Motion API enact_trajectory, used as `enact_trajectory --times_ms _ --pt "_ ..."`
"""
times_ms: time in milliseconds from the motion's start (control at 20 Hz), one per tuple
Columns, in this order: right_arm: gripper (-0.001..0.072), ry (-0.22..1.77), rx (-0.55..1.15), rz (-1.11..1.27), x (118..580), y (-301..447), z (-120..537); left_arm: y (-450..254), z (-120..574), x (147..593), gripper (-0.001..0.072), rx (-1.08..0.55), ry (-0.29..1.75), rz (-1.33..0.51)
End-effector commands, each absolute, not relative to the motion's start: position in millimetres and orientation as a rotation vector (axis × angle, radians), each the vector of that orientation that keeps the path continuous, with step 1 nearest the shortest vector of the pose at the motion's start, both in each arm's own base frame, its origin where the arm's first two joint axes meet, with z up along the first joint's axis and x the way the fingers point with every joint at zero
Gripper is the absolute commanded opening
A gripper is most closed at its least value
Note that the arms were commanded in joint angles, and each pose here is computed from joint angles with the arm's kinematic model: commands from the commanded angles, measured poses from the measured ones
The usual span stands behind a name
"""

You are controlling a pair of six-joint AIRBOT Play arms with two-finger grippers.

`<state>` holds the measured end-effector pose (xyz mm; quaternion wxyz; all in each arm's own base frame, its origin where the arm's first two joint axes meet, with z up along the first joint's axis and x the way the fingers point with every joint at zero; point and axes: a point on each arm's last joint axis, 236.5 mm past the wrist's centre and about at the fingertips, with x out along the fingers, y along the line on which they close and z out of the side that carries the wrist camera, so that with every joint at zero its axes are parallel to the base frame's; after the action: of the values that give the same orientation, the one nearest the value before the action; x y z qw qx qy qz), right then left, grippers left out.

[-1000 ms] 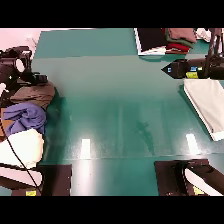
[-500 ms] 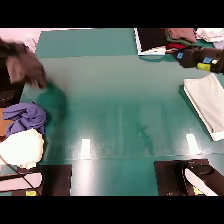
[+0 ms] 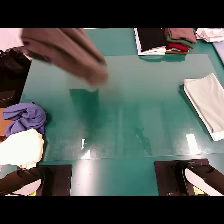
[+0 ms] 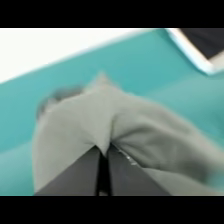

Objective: Fold the shirts.

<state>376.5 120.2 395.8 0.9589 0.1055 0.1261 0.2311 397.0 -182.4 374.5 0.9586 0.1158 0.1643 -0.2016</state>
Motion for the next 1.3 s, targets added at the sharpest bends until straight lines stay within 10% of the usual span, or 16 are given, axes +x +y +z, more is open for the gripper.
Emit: enact_trajectory --times_ms 0,150,250,650,1250 --pt "0.0019 0.238 0.182 0.495 378.1 124.8 421.0 -294.0 306.9 362.3 0.0028 0.313 0.476 -0.686" --pt "0.0019 0.269 0.155 0.519 376.6 129.6 424.4 -399.2 236.6 322.1 0.0075 0.331 0.586 -0.975" --pt "0.0019 0.299 0.141 0.533 374.9 132.2 420.7 -439.4 211.7 306.8 0.0604 0.288 0.625 -1.076" --pt "0.0019 0.339 0.127 0.545 370.2 134.2 413.0 -247.8 157.1 432.5 0.0605 0.066 0.926 -0.575" --pt "0.0019 0.344 0.128 0.548 369.6 135.0 412.0 -281.0 -57.5 357.4 0.0605 -0.163 1.232 -0.61"
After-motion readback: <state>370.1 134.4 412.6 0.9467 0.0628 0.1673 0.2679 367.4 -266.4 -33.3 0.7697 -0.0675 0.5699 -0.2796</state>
